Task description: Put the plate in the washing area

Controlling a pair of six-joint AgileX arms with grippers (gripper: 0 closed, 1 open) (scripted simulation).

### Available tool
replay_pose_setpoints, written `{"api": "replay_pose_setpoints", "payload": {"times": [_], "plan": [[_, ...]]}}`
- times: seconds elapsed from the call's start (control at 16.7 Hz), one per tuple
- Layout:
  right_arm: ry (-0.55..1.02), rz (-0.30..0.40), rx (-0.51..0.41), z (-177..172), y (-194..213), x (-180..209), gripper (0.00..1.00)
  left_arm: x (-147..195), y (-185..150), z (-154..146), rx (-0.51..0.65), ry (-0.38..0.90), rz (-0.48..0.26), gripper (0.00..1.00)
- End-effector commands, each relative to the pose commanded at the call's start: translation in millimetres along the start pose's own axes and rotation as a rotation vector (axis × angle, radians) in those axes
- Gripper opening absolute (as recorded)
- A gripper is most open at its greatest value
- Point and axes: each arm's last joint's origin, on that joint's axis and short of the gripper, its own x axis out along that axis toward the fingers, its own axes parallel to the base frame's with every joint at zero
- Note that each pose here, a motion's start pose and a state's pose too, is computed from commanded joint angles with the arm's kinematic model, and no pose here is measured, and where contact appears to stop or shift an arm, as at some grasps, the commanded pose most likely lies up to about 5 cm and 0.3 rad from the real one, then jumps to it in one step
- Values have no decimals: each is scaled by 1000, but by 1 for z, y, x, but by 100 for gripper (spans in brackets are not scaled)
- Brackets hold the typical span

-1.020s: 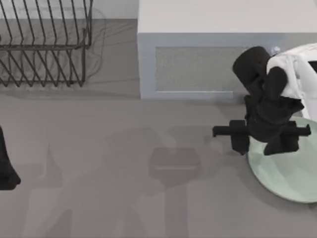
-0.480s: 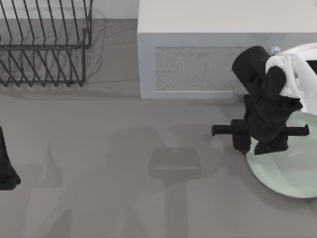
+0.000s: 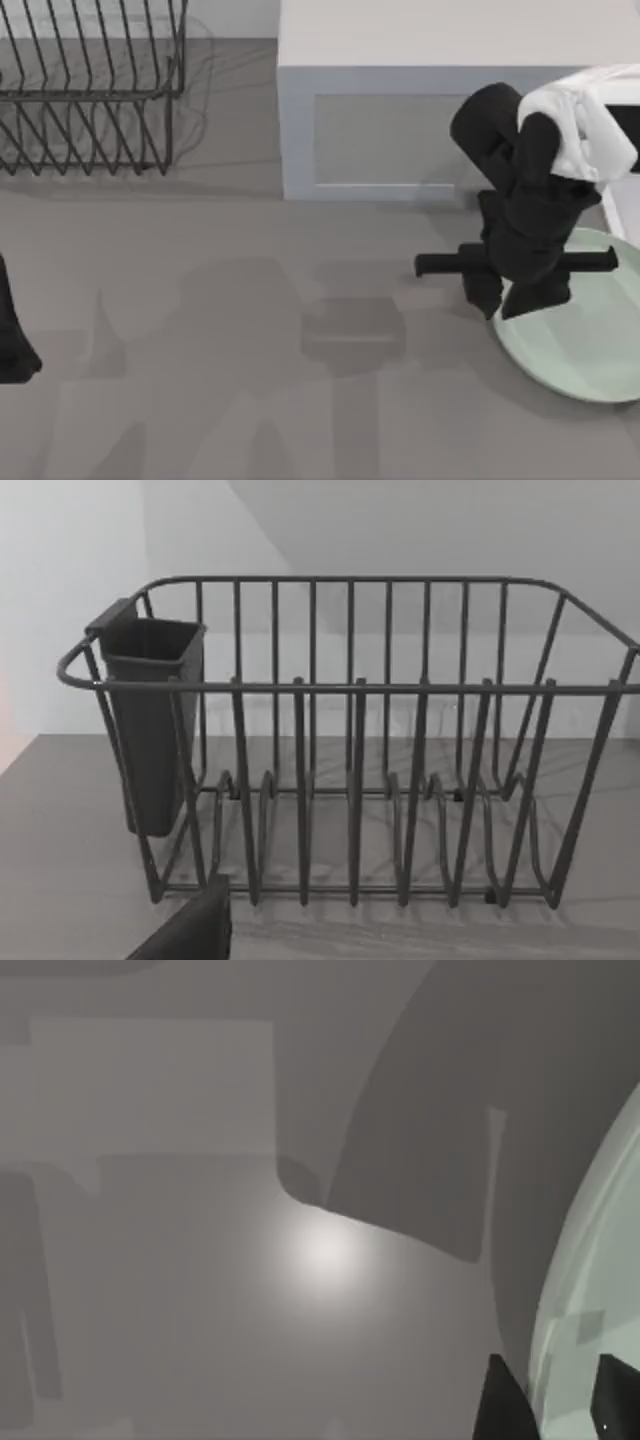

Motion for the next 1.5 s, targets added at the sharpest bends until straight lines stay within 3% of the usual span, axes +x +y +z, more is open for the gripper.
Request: {"api": "replay_pose_setpoints", "payload": {"times": [0.42,0.84,1.02,1.5], "plan": [[58,15,-40,6,27,-102,0,0,0,0,0,0,0,100],[-52,13,19,8,2,-211,0,0,0,0,0,0,0,100],[-85,4,39,6,-8,-230,0,0,0,0,0,0,0,100],[-105,3,49,12,-19,-236,0,0,0,0,0,0,0,100]]}}
